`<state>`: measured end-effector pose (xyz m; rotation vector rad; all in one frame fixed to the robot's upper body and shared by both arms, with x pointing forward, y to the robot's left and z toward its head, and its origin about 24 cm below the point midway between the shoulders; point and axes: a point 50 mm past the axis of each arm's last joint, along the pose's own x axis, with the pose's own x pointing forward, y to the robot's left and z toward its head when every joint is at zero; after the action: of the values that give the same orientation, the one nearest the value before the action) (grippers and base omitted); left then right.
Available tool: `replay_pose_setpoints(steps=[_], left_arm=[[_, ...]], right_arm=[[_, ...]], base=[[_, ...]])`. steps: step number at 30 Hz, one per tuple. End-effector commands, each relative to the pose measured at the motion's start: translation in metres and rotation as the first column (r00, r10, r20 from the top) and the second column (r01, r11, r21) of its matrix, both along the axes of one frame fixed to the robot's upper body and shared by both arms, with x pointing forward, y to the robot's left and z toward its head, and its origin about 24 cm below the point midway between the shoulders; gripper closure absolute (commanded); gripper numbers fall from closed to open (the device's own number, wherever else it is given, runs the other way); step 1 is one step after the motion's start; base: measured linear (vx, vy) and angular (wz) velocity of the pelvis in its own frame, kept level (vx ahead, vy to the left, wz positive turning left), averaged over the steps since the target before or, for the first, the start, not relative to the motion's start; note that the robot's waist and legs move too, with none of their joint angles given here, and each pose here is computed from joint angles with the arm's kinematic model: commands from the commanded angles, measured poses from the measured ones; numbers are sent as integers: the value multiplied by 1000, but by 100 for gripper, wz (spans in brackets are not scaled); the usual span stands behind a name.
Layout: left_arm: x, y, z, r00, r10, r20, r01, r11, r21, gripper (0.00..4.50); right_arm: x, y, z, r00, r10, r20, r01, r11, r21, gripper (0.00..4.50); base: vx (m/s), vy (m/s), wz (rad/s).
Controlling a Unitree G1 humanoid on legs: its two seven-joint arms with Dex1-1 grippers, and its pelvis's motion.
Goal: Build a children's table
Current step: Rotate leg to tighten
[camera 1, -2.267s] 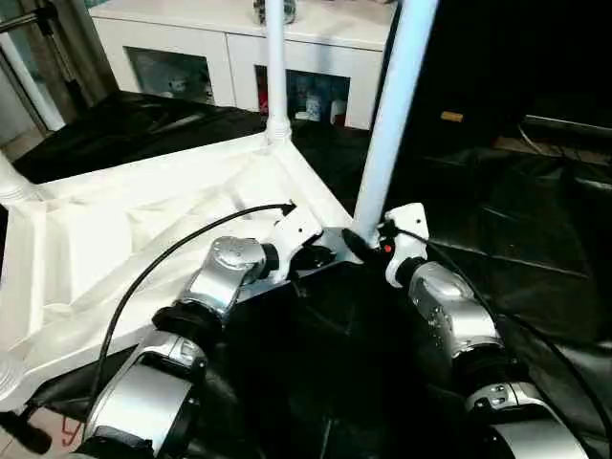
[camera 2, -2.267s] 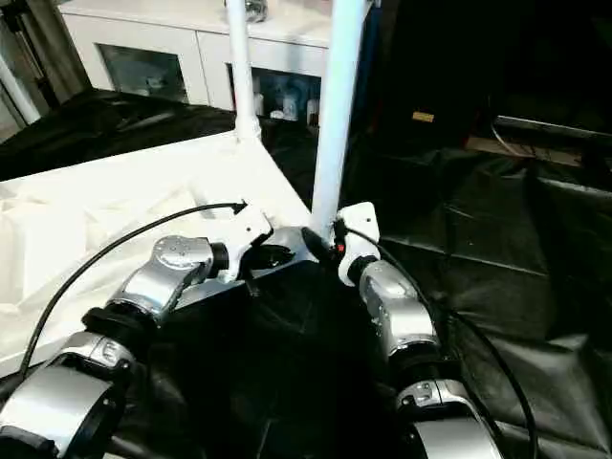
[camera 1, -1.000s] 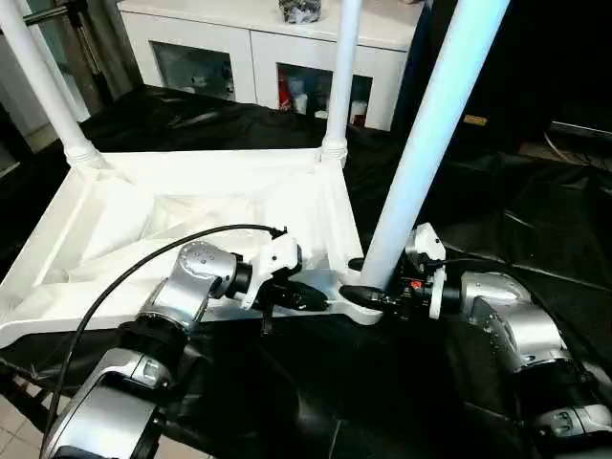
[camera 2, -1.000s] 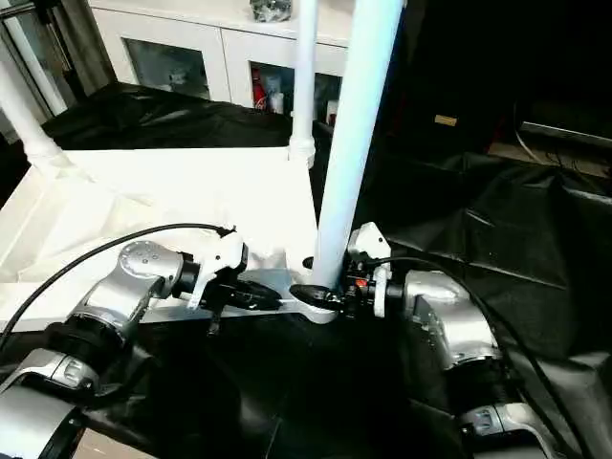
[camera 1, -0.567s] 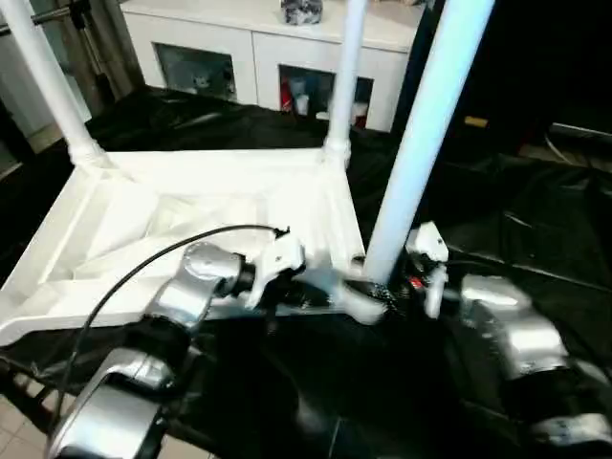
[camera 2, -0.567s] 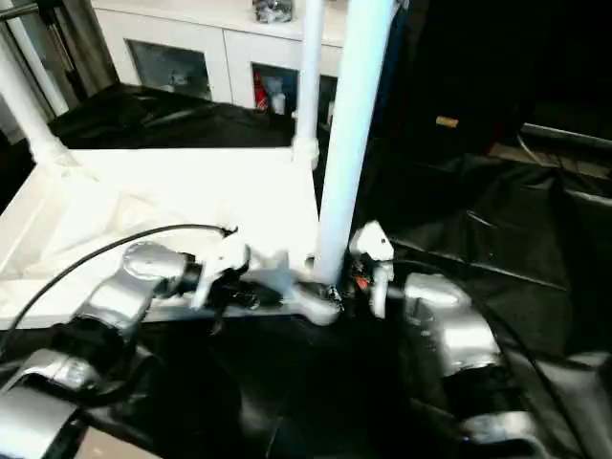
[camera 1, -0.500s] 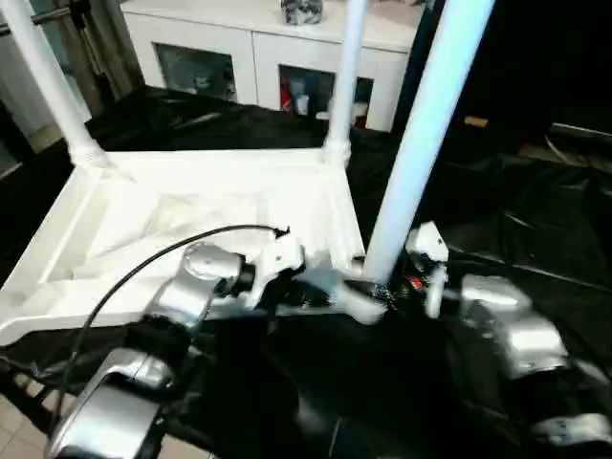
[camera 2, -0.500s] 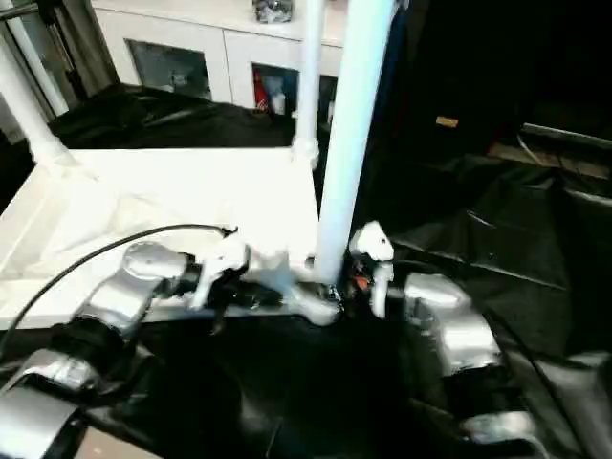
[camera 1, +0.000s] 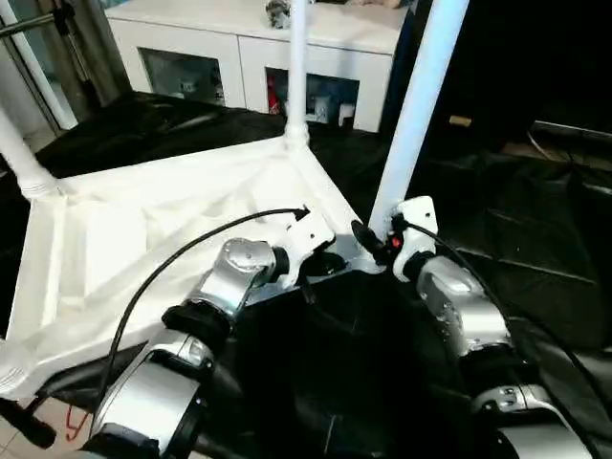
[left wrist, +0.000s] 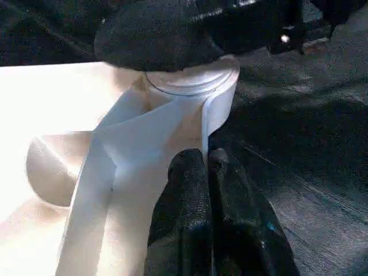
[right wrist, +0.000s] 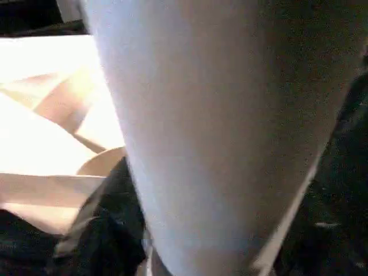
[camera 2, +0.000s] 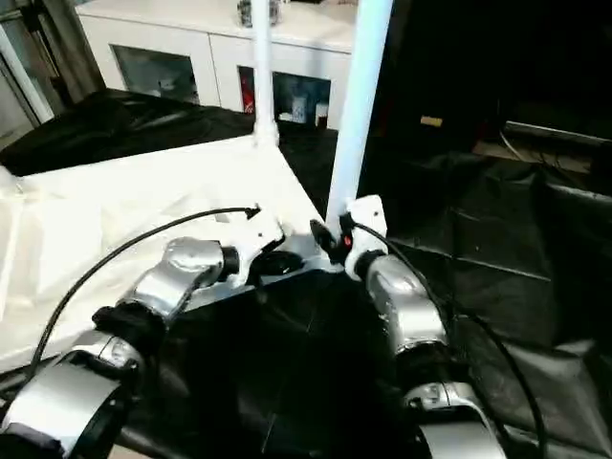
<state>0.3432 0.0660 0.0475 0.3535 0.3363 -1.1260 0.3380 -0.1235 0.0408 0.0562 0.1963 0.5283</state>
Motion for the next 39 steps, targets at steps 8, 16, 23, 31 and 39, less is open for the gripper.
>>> replay_pose_setpoints(steps=[8, 16, 23, 31, 39], left_arm=[[-3, -13, 17, 988, -138, 70, 142, 988, -63, 450], [-15, 4, 16, 953, -300, 33, 302, 950, -75, 450], [-20, 25, 15, 934, -357, 4, 357, 933, -51, 450], [-24, 38, 13, 930, -367, -18, 366, 930, -45, 450], [-23, 34, 12, 943, -332, -14, 331, 942, -45, 450]], right_arm=[[-28, 2, -16, 934, 348, -80, -348, 938, 14, 117], [-40, -26, -1, 830, 550, -90, -551, 834, 12, 117], [-48, -34, -1, 756, 639, -141, -645, 764, 5, 132], [-53, -35, 2, 725, 673, -149, -675, 737, 43, 197], [-58, -33, -1, 714, 682, -161, -681, 729, 70, 233]], base=[[0, 0, 0], [0, 0, 0], [0, 0, 0], [0, 0, 0], [0, 0, 0]])
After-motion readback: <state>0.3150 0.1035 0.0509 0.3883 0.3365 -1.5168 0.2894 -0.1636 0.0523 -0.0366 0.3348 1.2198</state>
